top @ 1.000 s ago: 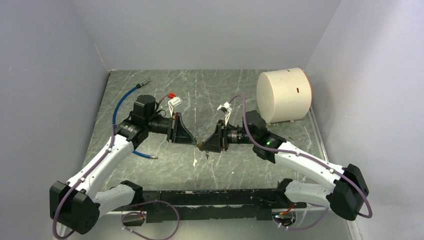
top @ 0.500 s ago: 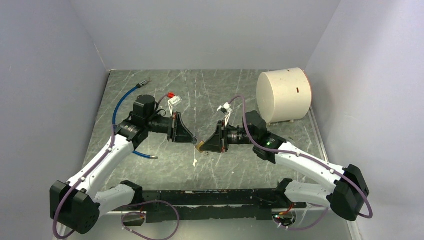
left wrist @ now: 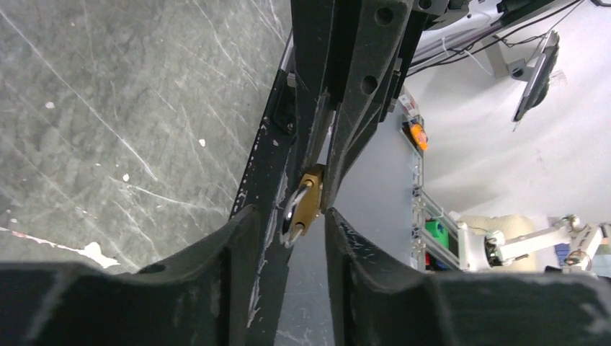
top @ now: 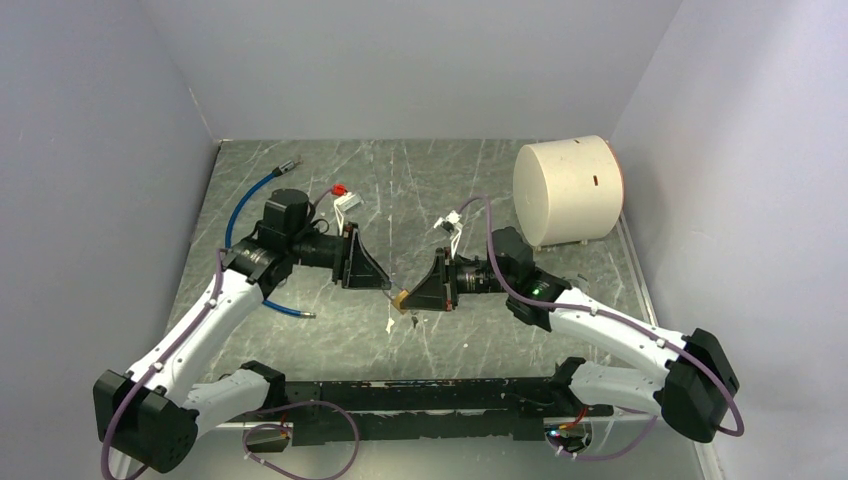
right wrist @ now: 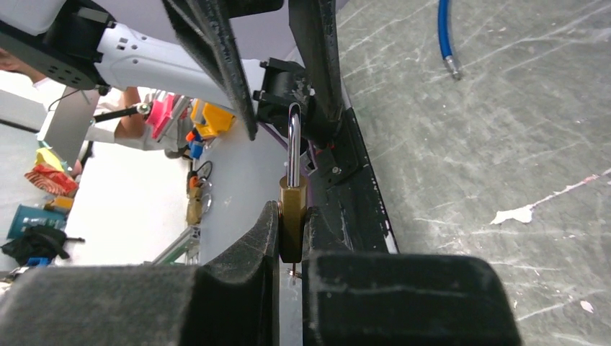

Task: Lock with the key
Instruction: Lock the lock.

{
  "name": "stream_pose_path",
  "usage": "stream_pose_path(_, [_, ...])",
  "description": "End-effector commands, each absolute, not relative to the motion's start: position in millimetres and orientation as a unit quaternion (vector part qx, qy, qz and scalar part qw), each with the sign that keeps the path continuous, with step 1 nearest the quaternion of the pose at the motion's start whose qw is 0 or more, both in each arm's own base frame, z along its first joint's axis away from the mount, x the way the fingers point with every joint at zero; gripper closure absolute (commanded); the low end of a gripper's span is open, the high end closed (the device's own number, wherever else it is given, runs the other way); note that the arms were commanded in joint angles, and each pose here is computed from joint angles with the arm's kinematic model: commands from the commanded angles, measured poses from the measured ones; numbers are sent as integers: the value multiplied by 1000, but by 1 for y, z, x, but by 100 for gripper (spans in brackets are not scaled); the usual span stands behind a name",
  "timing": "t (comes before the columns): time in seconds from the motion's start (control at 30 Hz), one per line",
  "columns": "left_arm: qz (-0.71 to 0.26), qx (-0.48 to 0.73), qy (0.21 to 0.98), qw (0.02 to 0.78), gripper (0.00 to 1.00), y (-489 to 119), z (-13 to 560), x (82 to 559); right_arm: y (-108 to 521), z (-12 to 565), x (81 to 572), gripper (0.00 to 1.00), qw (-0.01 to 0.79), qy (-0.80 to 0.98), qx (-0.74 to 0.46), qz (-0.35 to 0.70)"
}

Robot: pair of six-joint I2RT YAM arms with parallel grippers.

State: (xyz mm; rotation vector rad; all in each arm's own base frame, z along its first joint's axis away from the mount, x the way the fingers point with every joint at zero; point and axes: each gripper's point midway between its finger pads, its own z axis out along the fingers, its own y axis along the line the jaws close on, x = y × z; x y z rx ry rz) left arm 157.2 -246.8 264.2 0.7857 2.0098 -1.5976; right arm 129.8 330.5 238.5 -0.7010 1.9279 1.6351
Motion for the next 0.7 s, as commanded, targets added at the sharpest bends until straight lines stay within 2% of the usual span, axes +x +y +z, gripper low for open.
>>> stream_pose_path(0.0, [-568, 319, 715, 253, 63, -245, 278, 157, 333, 266, 122, 100, 275, 662, -280, 639])
stream_pose_path(0.2, [-575, 339, 704, 240, 84, -244, 280, 151, 336, 262, 123, 100, 264, 663, -279, 643])
stream_pose_path(0.37, [-576, 349, 700, 238, 93, -243, 280, 147, 338, 261, 123, 100, 260, 660, -277, 649])
stream_pose_path(0.67, [-578, 356, 697, 231, 84, -241, 278, 142, 339, 267, 122, 100, 260, 649, -268, 663])
